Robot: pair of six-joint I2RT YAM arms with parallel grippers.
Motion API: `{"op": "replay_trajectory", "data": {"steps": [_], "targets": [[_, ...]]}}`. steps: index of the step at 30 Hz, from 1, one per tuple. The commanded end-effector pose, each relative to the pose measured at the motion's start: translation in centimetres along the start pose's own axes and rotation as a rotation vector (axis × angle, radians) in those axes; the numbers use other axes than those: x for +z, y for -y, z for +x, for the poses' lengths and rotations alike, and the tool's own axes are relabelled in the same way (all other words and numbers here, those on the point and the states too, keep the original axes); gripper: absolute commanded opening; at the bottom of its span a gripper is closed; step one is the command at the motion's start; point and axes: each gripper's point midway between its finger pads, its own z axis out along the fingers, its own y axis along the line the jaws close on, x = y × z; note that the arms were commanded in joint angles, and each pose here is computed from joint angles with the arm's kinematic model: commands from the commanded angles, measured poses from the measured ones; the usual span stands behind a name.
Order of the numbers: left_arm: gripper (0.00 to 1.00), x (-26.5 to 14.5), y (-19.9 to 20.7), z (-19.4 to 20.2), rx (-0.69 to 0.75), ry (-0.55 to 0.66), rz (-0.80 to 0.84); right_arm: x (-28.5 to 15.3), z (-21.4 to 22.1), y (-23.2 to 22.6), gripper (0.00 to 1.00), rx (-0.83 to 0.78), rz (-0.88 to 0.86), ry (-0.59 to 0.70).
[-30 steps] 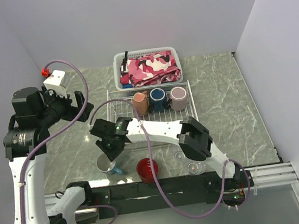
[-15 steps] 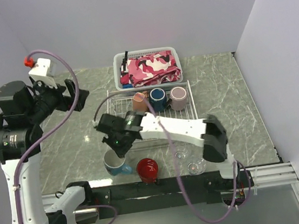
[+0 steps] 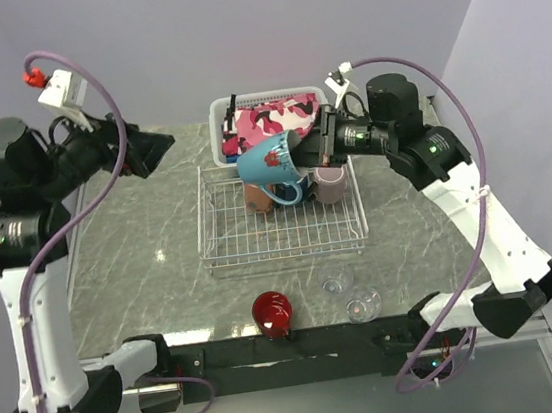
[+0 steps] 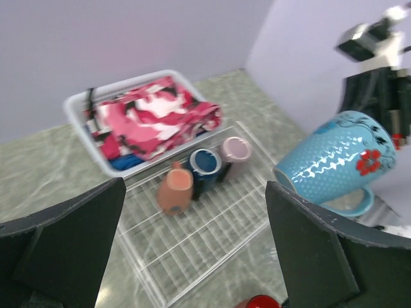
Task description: Load the cups into the dish rack
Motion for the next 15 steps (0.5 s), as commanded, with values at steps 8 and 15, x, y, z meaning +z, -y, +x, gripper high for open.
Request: {"op": "replay_trajectory", "data": {"steps": [8,15], "targets": [[0.97,6.6,1.1,0.4,-0.192,-0.041,0.388,1.9,-5.2,-3.3,0.00,0.170,-0.411,0.023],[0.96,7.6,1.7,1.1,-0.275,-0.059,0.491,4.0,-7.1,-2.7,0.00,0.224,-0.450,0.033]]}}
